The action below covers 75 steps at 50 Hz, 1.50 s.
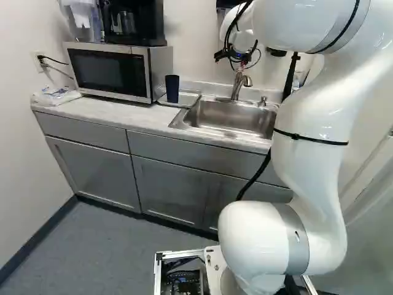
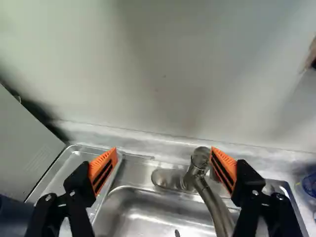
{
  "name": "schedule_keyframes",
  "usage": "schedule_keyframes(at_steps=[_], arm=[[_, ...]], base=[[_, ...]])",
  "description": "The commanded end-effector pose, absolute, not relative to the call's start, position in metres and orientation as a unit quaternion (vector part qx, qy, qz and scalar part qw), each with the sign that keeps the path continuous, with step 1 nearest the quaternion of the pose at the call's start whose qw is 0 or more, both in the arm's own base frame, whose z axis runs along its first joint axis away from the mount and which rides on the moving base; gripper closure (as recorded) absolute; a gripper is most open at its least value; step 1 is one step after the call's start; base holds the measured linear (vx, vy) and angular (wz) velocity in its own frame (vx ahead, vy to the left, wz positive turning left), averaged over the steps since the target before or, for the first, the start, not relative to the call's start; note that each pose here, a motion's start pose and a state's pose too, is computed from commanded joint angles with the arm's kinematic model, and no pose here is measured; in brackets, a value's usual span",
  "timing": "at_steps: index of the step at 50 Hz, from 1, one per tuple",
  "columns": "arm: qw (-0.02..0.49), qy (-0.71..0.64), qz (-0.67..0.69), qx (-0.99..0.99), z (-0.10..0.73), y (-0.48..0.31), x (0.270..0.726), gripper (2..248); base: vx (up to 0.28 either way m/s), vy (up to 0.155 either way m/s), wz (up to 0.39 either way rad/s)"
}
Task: Rinse the cup and place it in the tray
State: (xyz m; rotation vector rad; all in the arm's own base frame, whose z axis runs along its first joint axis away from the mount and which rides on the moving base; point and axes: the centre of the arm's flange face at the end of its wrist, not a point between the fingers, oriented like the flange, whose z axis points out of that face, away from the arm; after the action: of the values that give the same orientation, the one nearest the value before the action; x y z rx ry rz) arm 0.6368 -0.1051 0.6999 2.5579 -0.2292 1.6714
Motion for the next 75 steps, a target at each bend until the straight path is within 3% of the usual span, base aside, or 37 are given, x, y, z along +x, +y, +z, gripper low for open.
schedule_keyframes(at_steps=[40, 75], arm=[[0.017, -0.041, 0.543, 0.839, 0.704, -0.049, 0.589, 3], [-0.001, -0.02, 0.452, 0.892, 0.689, -0.018, 0.53, 3]], base=[[0.0, 0.0, 0.0], [0.0, 0.0, 0.0]])
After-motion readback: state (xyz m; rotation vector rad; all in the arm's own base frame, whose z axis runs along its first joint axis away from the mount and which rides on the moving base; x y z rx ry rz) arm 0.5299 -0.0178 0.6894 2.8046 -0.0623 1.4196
